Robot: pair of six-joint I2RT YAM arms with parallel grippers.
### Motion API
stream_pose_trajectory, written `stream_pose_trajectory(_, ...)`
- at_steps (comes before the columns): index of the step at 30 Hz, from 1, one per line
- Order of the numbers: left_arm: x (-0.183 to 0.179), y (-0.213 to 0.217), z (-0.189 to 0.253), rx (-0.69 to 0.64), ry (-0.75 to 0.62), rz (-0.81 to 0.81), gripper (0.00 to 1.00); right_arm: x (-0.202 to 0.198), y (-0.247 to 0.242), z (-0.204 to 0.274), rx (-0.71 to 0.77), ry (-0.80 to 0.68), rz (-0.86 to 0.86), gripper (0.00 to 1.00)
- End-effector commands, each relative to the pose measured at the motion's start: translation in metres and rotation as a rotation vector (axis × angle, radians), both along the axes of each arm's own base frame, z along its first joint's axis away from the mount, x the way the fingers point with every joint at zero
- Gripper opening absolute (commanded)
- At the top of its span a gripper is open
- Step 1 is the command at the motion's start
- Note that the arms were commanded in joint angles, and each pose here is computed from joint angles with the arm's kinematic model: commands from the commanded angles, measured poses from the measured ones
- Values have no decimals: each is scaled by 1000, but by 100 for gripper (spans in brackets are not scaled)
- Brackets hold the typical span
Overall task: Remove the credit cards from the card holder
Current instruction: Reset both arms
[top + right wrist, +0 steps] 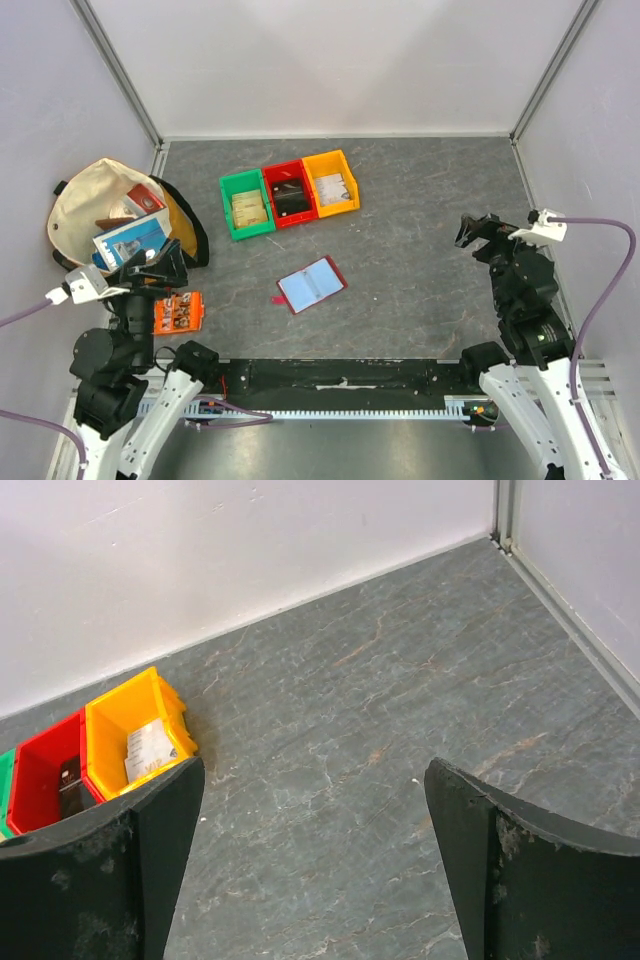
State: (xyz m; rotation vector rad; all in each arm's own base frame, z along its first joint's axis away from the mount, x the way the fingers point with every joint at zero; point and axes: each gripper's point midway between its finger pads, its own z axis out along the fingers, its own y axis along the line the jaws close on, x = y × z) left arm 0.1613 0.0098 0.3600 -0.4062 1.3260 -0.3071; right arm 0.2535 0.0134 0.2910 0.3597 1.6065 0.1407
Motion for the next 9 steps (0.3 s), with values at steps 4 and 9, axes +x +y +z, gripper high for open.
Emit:
stream_pose_trajectory(4,-11,16,-3,3,-114,63,92,-17,-16,13,-11,-120,-56,98)
stream_pose_trajectory(9,-7,14,-8,3,-123,66,92,-20,-17,14,1,-150,-57,98)
